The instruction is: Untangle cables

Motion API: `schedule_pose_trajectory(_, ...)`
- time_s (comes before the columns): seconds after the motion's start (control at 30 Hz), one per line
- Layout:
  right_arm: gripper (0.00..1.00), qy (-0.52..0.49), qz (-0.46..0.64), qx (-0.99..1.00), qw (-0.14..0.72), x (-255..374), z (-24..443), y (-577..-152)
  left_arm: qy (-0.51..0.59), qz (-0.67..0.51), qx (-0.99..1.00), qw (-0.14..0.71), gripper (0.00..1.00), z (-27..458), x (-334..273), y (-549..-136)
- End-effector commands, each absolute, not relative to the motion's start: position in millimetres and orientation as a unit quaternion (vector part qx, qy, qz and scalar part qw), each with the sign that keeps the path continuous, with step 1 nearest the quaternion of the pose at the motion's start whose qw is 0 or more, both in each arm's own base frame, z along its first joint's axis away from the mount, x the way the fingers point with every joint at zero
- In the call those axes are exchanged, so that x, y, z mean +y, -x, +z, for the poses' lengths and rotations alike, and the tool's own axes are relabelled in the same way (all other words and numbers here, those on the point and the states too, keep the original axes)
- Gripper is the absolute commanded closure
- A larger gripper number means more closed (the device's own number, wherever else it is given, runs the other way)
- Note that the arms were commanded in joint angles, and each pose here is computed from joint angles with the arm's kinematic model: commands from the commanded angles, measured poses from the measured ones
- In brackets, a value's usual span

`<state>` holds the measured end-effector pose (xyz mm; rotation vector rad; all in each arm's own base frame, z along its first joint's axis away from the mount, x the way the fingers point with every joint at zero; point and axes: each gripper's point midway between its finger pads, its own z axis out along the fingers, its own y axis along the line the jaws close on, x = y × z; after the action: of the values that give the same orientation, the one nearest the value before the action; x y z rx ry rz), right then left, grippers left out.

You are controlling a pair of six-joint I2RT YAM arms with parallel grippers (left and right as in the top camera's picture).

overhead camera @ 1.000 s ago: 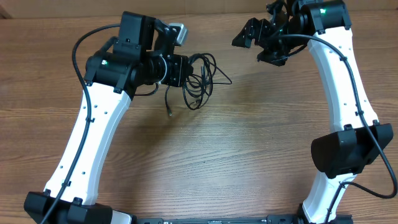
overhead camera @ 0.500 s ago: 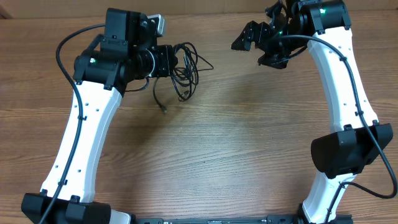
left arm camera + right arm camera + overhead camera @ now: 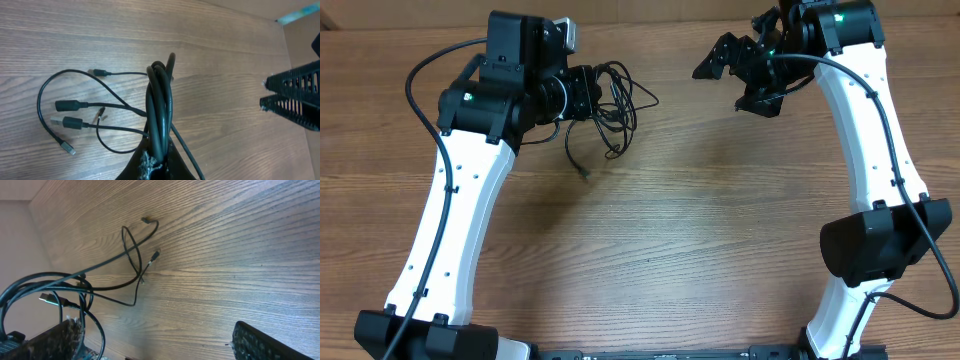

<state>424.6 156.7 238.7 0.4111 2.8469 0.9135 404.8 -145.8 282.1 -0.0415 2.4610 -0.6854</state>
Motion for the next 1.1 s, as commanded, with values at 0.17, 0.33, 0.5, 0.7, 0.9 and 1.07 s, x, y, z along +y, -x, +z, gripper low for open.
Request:
schedule_pose_trajectory(0.17, 0.03, -0.134, 0.309, 0.939, 0.068, 163, 250, -421, 0.03, -0.255, 0.917, 0.305, 0.96, 290, -141, -410)
schedule_pose_trajectory(0.33, 0.02, -0.127, 0.31, 0.94, 0.067, 169, 250, -419, 0.029, -0.265, 0.919, 0.29, 0.96, 283, -146, -410)
schedule_pose_trajectory(0.5, 0.02, -0.12, 0.295, 0.945, 0.07, 173, 247, -417, 0.022, -0.277, 0.917, 0.287, 0.96, 284, -150, -410)
schedule_pose_trajectory(0.7, 0.02, -0.119, 0.296, 0.945, 0.07, 174, 247, -416, 0.016, -0.274, 0.918, 0.286, 0.96, 282, -150, -410)
schedule_pose_trajectory(0.9, 0.02, -0.119, 0.296, 0.945, 0.07, 174, 248, -416, 0.009, -0.287, 0.917, 0.276, 0.96, 282, -157, -405)
schedule_pose_trajectory(1.07, 0.02, -0.119, 0.296, 0.945, 0.069, 174, 247, -416, 0.006, -0.287, 0.918, 0.275, 0.96, 282, -160, -405)
